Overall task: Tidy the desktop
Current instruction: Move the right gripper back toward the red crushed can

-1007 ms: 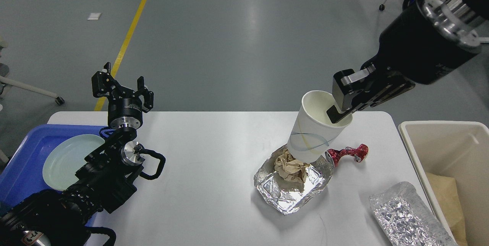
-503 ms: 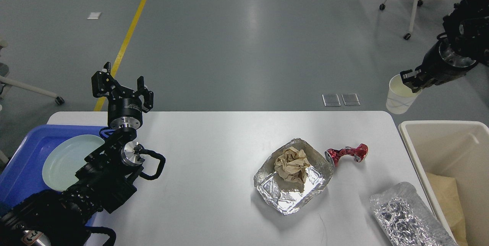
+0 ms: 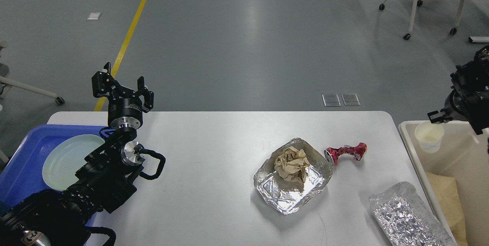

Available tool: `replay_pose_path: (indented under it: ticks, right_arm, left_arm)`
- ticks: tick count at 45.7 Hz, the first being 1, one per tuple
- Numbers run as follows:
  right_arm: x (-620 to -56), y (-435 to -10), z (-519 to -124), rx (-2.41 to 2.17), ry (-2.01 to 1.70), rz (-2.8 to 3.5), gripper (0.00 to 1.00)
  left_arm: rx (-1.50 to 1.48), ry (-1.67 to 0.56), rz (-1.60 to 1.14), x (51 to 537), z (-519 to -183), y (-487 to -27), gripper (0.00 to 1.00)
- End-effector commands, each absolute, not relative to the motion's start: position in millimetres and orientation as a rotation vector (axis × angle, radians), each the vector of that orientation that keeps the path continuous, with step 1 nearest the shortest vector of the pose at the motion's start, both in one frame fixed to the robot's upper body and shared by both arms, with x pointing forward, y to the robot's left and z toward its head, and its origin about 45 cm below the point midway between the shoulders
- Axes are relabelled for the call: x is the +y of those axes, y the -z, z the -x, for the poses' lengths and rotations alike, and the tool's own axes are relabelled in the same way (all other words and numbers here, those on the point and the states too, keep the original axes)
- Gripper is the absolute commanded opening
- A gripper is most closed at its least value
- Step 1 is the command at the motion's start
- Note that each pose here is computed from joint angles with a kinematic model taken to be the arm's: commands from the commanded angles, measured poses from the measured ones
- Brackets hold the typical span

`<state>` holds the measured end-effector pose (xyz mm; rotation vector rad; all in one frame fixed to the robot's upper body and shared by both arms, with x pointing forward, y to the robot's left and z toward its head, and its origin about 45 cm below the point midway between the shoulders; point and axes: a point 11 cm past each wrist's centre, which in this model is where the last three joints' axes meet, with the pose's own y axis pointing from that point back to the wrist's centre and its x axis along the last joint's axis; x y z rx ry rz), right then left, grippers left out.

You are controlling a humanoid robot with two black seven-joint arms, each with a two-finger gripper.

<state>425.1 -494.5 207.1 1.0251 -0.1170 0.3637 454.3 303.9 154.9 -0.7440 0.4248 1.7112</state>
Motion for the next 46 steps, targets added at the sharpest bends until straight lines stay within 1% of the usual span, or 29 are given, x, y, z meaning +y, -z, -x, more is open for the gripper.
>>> replay_pose_path:
  ticks: [1,8,13,17,22,29,36,41,42,46]
  right_arm:
    - [-503.5,-204.3,-419.8,-0.120,-0.356,-1.016,1.00]
    - [-493.3,-214.9,-430.1,-0.179,-0.363,-1.064,1.00]
    - [-462.9,-246.3,-454.6,-0.308,-0.371,-1.185,1.00]
    - [-442.5,-267.3,-456.7,-0.328,-0.313,-1.271,1.00]
    - [-395.1,-303.1,-455.8,-0.335,-0.290,-1.425,1.00]
    - [-314.6,-356.2,-433.1,-0.260,-0.320,-1.610,1.00]
    - [-237.1,-411.7,-398.7,-0.145,-0.393,-1.760,1.00]
    - [-195.8,-443.6,-374.8,-0.058,-0.436,-1.832,1.00]
    - [-180.2,-455.5,-364.4,-0.017,-0.445,-1.862,1.00]
    - [-163.1,-467.9,-354.6,0.023,-0.454,-1.901,1.00]
  left_arm:
    - [0.425,-1.711,0.744,303.9,-454.3,-154.9,1.00]
    - [0.425,-1.711,0.744,303.9,-454.3,-154.9,1.00]
    - [0.425,-1.711,0.744,303.9,-454.3,-154.9,1.00]
    - [0.425,-1.711,0.744,303.9,-454.3,-154.9,1.00]
    - [0.425,-1.711,0.744,303.9,-454.3,-154.9,1.00]
    - [0.425,-1.711,0.744,303.9,-454.3,-154.9,1.00]
    - [0.425,-1.711,0.744,303.9,-454.3,-154.9,1.00]
    - [0.425,-1.711,0.744,303.9,-454.3,-154.9,1.00]
    - [0.425,-1.711,0.744,303.9,-454.3,-154.9,1.00]
    - [0.425,-1.711,0.744,303.9,-454.3,-154.9,1.00]
